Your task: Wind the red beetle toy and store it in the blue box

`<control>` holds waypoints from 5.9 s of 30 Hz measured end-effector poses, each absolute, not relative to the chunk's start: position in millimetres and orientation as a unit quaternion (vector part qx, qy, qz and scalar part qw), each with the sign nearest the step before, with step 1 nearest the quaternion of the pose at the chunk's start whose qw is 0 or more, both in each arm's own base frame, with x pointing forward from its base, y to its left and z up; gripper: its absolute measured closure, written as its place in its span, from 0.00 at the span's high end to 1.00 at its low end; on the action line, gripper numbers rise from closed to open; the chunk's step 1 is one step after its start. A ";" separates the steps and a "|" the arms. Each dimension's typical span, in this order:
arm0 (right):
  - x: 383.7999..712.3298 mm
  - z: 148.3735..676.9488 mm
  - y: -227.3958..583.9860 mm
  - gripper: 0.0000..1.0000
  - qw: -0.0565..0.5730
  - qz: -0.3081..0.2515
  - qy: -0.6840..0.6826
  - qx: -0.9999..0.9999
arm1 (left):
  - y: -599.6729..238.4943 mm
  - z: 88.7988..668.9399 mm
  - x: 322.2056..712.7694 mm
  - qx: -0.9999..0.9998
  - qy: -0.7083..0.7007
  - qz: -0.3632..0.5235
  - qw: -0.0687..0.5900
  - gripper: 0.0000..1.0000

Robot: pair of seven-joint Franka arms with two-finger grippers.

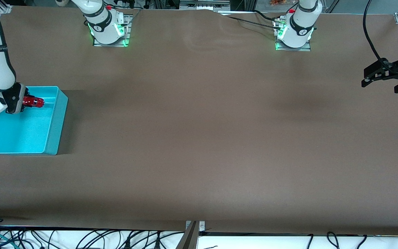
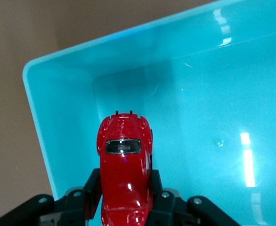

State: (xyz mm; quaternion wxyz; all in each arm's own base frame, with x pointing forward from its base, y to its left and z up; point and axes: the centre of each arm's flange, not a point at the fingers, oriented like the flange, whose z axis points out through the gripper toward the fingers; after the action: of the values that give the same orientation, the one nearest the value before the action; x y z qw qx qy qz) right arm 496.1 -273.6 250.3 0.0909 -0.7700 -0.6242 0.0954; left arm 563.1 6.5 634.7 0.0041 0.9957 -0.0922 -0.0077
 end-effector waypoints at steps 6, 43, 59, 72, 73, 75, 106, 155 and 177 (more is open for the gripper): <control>490.7 232.9 -278.4 0.45 0.105 0.086 -0.623 -0.770 | 6.5 634.7 563.1 0.996 -0.092 -0.008 0.004 1.00; 522.9 235.1 -268.0 1.00 0.118 0.065 -0.632 -0.763 | 4.1 634.7 563.1 0.995 -0.094 -0.008 0.004 1.00; 595.4 345.3 -238.2 1.00 0.110 0.041 -0.643 -0.756 | 3.9 634.7 563.1 0.995 -0.095 -0.008 0.004 1.00; 603.7 407.3 -203.3 1.00 0.115 0.056 -0.532 -0.837 | 4.7 634.6 563.1 0.996 -0.094 -0.008 0.004 1.00; 603.7 410.9 -201.2 1.00 0.113 0.056 -0.525 -0.842 | 4.8 634.7 563.1 0.996 -0.094 -0.008 0.004 1.00; 604.5 419.4 -195.5 1.00 0.108 0.054 -0.508 -0.853 | 4.9 634.7 563.0 0.996 -0.094 -0.008 0.004 1.00; 597.3 507.4 -60.5 1.00 0.021 0.101 -0.134 -0.986 | 4.8 634.7 563.0 0.996 -0.094 -0.008 0.004 1.00; 563.1 557.1 2.2 1.00 -0.023 0.040 0.013 -0.999 | 5.1 634.6 563.1 0.996 -0.093 -0.008 0.004 1.00; 567.1 555.7 3.0 1.00 -0.024 0.040 0.012 -0.999 | 5.1 634.7 563.1 0.996 -0.093 -0.008 0.004 1.00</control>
State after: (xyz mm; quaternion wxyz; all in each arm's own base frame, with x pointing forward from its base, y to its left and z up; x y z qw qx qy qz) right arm 567.1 3.0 555.7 -0.0242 -0.9988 0.0123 0.0403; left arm 563.1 5.1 634.7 0.0042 0.9956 -0.0935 -0.0081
